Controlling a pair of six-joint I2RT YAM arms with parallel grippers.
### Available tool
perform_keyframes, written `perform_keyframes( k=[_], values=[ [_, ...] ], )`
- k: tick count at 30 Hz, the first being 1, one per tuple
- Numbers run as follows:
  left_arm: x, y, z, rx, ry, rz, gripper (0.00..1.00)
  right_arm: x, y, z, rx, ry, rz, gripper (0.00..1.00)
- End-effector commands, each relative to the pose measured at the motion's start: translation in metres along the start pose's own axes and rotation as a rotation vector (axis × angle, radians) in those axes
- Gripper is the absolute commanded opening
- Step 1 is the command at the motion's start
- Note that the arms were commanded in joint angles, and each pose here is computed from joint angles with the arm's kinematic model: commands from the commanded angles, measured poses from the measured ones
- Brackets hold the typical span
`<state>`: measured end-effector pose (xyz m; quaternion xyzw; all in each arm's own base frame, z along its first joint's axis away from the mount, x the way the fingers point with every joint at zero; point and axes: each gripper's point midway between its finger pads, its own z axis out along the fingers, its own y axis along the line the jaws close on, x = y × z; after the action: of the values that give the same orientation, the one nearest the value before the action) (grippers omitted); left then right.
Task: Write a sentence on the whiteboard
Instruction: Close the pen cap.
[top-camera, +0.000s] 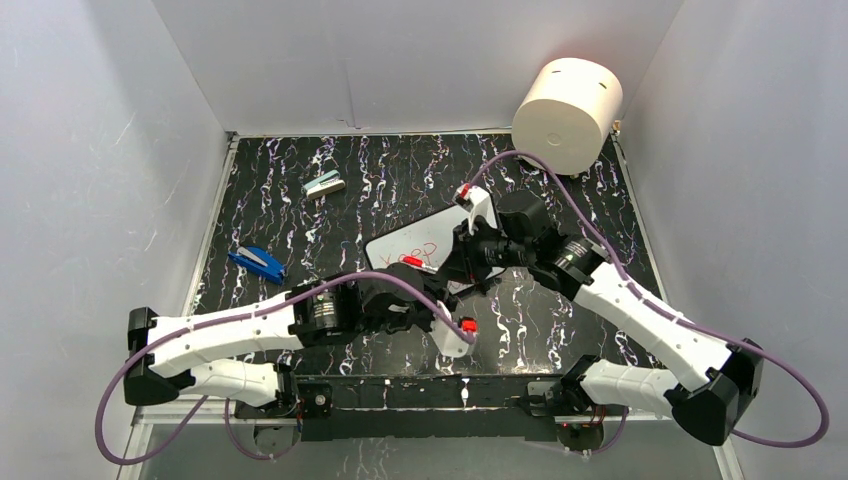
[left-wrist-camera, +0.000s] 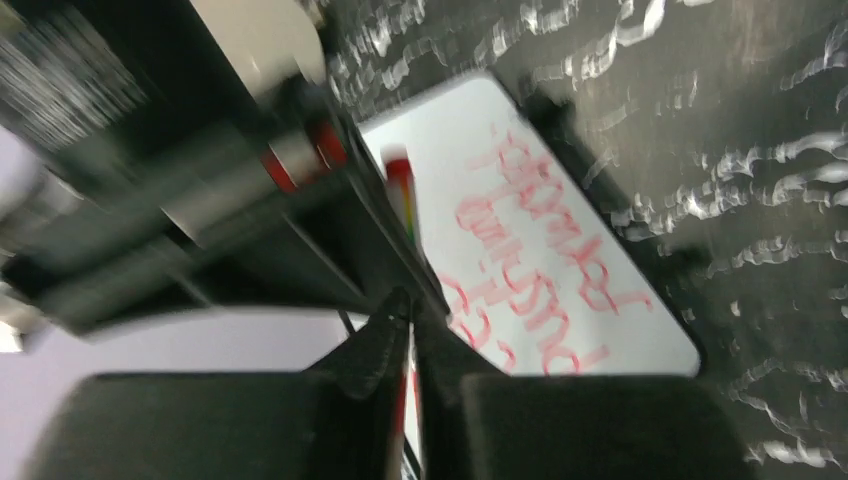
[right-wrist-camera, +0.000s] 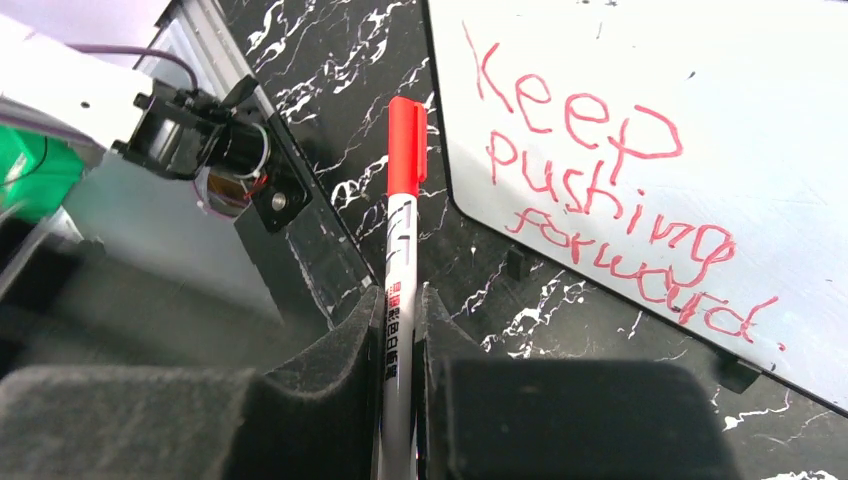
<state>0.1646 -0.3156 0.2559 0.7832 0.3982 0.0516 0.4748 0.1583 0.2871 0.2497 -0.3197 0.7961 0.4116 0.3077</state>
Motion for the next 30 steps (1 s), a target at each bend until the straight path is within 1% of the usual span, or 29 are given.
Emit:
perform_keyframes(
  k=[1,4,6,7,8,9,10,13,15,16,20,22,25,27,30],
  values=[
    [-0.061,0.046,-0.021,-0.148,-0.263,-0.039,0.0,-0.03,0.002,0.006,-0.006,-0.126,-0.003,0.0],
    [-0.051,0.051,-0.028,-0.183,-0.225,-0.083,0.0,-0.032,-0.011,-0.002,0.08,-0.159,-0.011,0.0],
    [-0.039,0.056,-0.034,-0.223,-0.175,-0.154,0.0,-0.034,-0.02,-0.01,0.137,-0.19,-0.026,0.0],
    [-0.033,0.061,-0.039,-0.255,-0.155,-0.212,0.02,-0.035,-0.022,-0.014,0.156,-0.21,-0.035,0.0],
    [-0.029,0.067,-0.045,-0.297,-0.145,-0.281,0.08,-0.036,-0.024,-0.018,0.17,-0.229,-0.047,0.0],
    [-0.019,0.074,-0.052,-0.354,-0.119,-0.373,0.17,-0.037,-0.025,-0.023,0.183,-0.254,-0.055,0.0],
    [-0.012,0.078,-0.057,-0.398,-0.108,-0.447,0.2,-0.034,-0.028,-0.023,0.191,-0.26,-0.06,0.0],
    [0.007,0.09,-0.069,-0.531,-0.105,-0.699,0.36,-0.032,-0.029,-0.025,0.185,-0.306,-0.083,0.0],
    [0.019,0.092,-0.07,-0.581,-0.113,-0.872,0.44,-0.031,-0.028,-0.025,0.169,-0.34,-0.098,0.0],
    [0.025,0.094,-0.069,-0.592,-0.12,-0.955,0.47,-0.032,-0.028,-0.025,0.161,-0.363,-0.105,0.0],
    [0.05,0.1,-0.055,-0.584,-0.145,-1.28,0.48,-0.033,-0.026,-0.025,0.131,-0.432,-0.135,0.0],
    [0.057,0.099,-0.043,-0.552,-0.147,-1.391,0.48,-0.036,-0.023,-0.027,0.111,-0.483,-0.152,0.0],
    [0.056,0.098,-0.033,-0.524,-0.172,-1.523,0.47,-0.038,-0.021,-0.03,0.093,-0.535,-0.168,0.0],
    [0.052,0.1,-0.028,-0.506,-0.207,-1.576,0.47,-0.04,-0.018,-0.033,0.08,-0.566,-0.174,0.0],
    [0.047,0.102,-0.022,-0.485,-0.236,-1.633,0.43,-0.043,-0.016,-0.035,0.066,-0.598,-0.178,0.0]
  ],
)
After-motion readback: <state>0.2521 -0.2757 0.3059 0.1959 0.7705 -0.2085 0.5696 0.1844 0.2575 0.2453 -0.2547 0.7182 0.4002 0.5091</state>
